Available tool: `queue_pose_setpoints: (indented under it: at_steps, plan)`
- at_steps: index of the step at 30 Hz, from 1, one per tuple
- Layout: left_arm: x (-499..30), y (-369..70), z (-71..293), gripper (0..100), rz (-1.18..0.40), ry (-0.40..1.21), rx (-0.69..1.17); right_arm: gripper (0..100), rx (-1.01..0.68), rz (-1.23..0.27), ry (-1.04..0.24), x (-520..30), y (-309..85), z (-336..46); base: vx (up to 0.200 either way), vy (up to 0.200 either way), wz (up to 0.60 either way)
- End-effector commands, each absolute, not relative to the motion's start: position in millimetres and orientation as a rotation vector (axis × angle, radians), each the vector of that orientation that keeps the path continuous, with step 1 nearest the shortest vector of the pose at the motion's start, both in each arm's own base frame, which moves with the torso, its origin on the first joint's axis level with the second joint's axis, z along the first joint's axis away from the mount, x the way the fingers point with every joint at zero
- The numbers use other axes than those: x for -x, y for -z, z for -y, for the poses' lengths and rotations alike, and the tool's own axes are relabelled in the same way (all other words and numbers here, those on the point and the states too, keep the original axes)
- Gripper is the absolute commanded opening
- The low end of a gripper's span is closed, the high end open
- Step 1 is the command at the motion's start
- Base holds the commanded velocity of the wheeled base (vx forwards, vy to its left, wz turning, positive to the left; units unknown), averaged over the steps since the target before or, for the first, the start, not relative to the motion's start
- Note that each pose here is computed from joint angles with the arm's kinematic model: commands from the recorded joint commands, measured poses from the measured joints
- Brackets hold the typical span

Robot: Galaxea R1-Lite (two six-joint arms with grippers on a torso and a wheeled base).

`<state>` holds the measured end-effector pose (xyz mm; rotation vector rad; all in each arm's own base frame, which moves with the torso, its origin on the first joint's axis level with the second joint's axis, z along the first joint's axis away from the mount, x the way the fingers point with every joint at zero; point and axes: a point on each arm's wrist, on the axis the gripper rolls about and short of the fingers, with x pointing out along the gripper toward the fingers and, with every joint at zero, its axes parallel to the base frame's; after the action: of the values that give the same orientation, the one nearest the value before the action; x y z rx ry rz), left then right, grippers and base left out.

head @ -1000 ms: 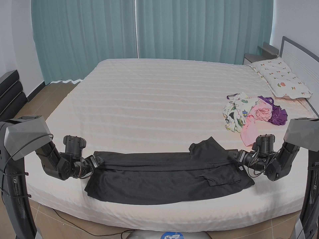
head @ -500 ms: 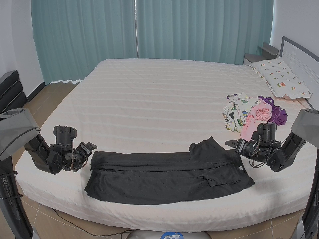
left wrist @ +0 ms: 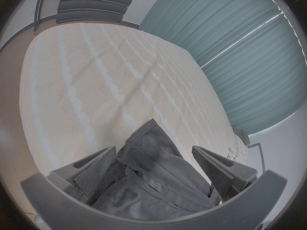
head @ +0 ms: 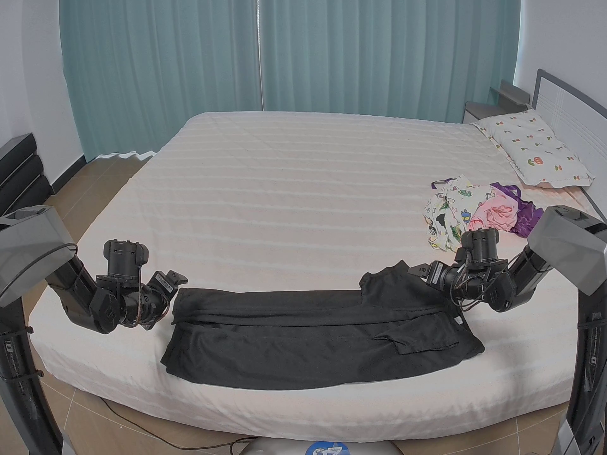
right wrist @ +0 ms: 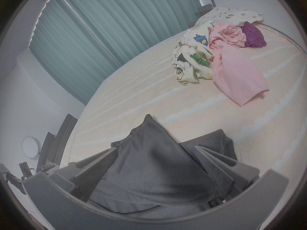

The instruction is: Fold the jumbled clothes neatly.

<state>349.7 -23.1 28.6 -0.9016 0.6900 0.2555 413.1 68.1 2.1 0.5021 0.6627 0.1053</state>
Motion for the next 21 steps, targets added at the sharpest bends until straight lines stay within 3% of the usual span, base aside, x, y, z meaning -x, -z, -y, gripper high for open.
queue_pose_setpoints:
  at_steps: [1, 10, 11, 21]
  plan:
    - [-350, -25, 24, 100, -0.701, -0.258, 0.901, 100, -0.498, -0.689, -0.097, -417, 15, -69, 0.0, 0.0, 0.0]
    - [-350, -22, 24, 100, -0.708, -0.261, 0.9, 100, -0.498, -0.697, -0.098, -419, 22, -70, 0.0, 0.0, 0.0]
    - [-350, -22, 24, 100, -0.71, -0.262, 0.9, 0, -0.498, -0.697, -0.098, -419, 22, -70, 0.0, 0.0, 0.0]
    - [-350, -17, 24, 100, -0.721, -0.268, 0.898, 0, -0.508, -0.7, -0.076, -400, 5, -60, 0.0, 0.0, 0.0]
